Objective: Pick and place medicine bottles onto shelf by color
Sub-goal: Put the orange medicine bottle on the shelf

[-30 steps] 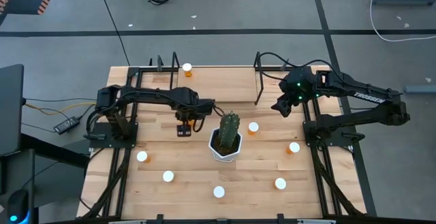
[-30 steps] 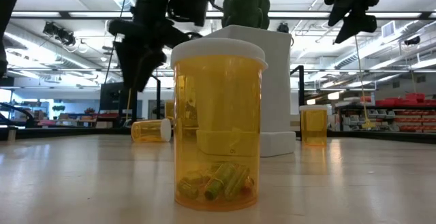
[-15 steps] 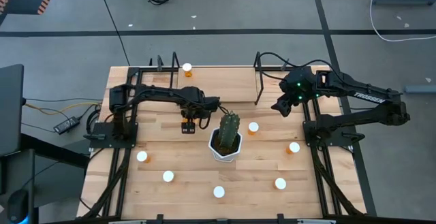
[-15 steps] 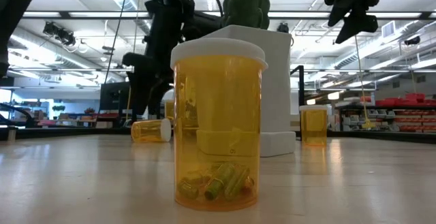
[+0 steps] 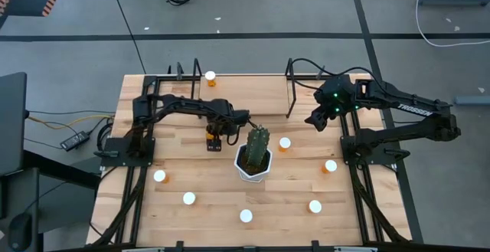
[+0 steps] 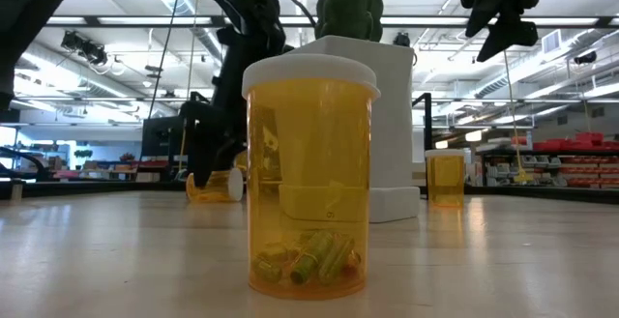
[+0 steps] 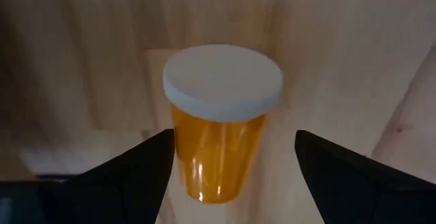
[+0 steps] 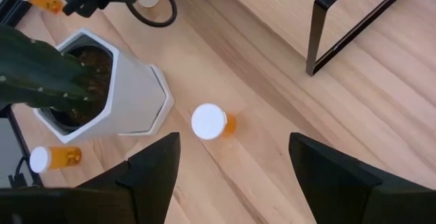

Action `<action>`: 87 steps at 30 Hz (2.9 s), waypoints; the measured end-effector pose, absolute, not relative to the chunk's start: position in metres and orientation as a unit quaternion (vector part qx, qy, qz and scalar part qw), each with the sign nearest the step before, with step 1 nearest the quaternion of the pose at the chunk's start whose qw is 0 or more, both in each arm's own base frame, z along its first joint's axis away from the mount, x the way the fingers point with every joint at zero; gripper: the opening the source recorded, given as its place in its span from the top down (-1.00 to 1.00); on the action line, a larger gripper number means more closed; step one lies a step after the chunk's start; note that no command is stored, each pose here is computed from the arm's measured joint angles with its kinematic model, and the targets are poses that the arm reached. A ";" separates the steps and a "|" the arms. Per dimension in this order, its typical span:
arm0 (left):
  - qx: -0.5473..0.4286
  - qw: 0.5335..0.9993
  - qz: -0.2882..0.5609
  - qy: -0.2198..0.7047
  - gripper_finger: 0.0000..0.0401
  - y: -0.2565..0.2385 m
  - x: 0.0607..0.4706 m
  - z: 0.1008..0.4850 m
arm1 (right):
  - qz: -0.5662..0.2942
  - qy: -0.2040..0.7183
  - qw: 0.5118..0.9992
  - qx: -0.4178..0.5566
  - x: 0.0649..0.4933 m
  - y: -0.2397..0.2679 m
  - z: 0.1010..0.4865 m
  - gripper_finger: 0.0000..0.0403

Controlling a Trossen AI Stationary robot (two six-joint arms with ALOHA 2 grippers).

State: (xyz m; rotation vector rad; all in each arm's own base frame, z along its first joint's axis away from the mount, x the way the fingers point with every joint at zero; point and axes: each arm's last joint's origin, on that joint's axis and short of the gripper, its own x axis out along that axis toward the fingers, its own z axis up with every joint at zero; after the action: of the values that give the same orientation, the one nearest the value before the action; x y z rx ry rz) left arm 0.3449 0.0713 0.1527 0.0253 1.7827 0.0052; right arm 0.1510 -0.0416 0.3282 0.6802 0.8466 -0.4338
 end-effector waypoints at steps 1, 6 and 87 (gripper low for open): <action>0.010 0.629 0.002 0.777 -0.52 0.071 0.345 0.152 | -0.204 0.400 0.834 0.321 0.151 -0.042 0.328 -0.40; 0.008 0.639 0.008 0.769 -0.37 0.072 0.347 0.152 | -0.204 0.400 0.834 0.321 0.151 -0.042 0.328 -0.40; 0.020 0.920 0.154 0.359 0.06 0.134 0.316 0.327 | -0.159 0.311 0.895 0.276 0.355 -0.137 0.371 -0.52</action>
State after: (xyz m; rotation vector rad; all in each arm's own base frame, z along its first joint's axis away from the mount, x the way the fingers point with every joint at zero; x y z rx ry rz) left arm 0.3155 0.1341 0.3268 0.0417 0.7376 0.3169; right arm 0.3552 -0.1372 0.3709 0.5716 0.6446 -0.3301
